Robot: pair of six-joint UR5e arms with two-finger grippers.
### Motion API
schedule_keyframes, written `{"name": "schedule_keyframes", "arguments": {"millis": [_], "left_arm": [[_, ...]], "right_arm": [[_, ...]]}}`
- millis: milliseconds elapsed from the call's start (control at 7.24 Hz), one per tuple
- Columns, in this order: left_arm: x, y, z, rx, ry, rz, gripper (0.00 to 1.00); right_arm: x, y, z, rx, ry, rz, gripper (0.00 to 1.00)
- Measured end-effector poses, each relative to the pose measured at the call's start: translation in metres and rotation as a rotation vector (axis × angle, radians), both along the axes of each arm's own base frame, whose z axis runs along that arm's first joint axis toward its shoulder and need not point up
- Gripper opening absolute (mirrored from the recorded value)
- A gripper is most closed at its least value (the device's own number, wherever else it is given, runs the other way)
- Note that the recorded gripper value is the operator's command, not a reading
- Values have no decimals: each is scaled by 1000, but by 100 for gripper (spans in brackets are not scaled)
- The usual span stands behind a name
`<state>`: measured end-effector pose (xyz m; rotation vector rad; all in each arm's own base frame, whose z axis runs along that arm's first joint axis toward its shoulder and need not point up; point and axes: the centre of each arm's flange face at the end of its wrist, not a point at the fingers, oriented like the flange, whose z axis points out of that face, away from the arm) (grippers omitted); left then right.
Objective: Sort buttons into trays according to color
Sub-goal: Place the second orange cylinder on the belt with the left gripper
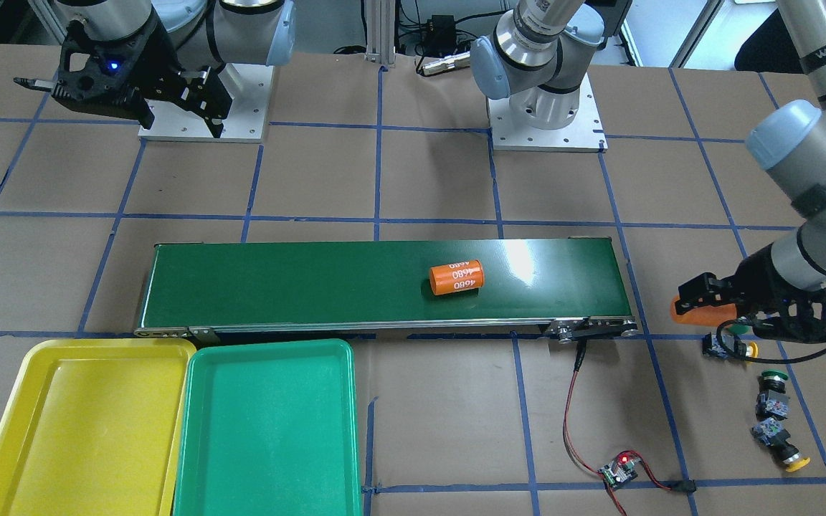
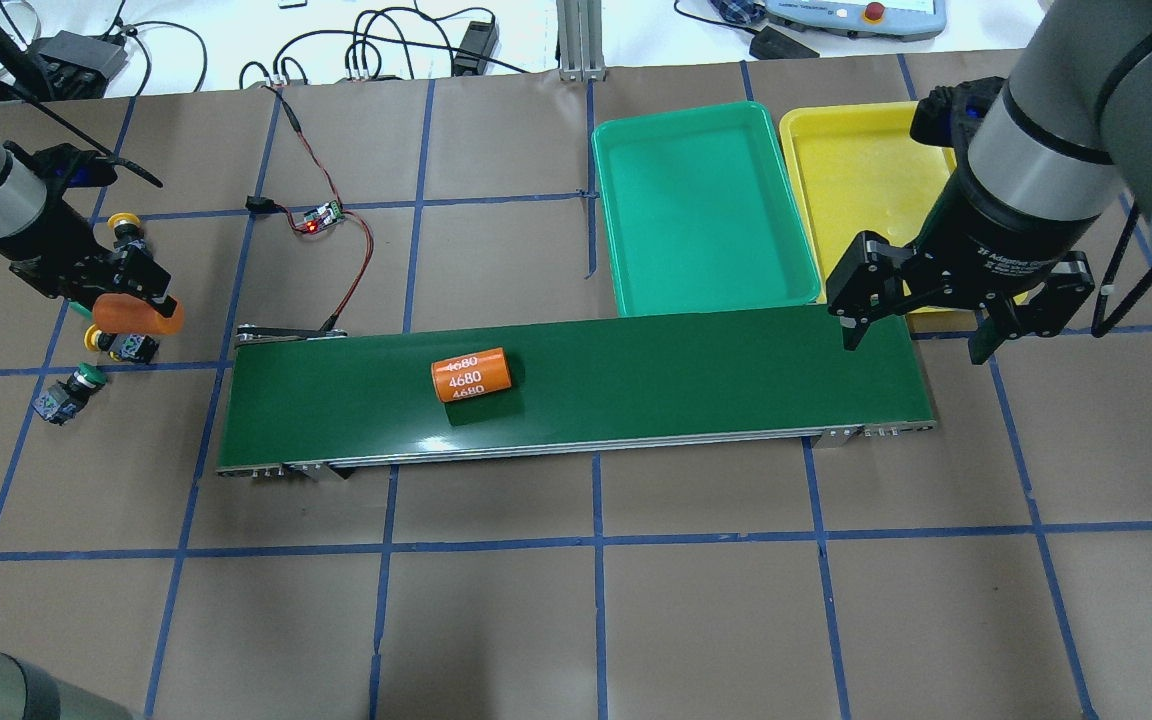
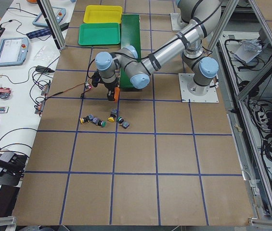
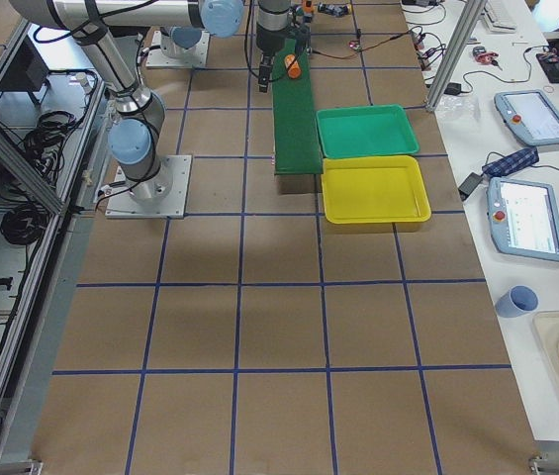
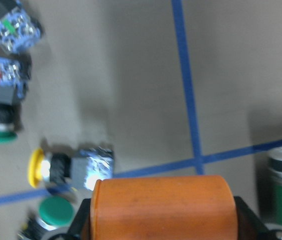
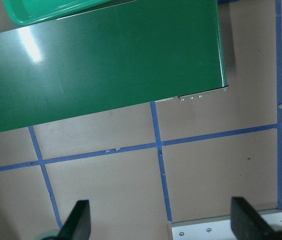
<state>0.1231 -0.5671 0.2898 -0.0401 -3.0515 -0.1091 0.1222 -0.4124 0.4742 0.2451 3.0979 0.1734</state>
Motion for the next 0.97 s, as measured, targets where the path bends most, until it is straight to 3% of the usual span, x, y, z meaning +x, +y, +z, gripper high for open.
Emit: {"name": "schedule_keyframes", "arguments": {"millis": [276, 414, 552, 691, 967], "left_arm": [[-67, 30, -1, 32, -10, 129, 6], [-97, 46, -6, 50, -16, 186, 10], [-119, 59, -9, 52, -25, 223, 44], [-132, 64, -13, 54, -29, 237, 99], [-148, 64, -23, 68, -31, 234, 100]], "right_arm": [[0, 1, -1, 9, 0, -1, 100], [0, 1, -1, 12, 0, -1, 100], [0, 1, -1, 13, 0, -2, 100], [0, 1, -1, 13, 1, -1, 100], [0, 1, -1, 14, 1, -1, 100]]}}
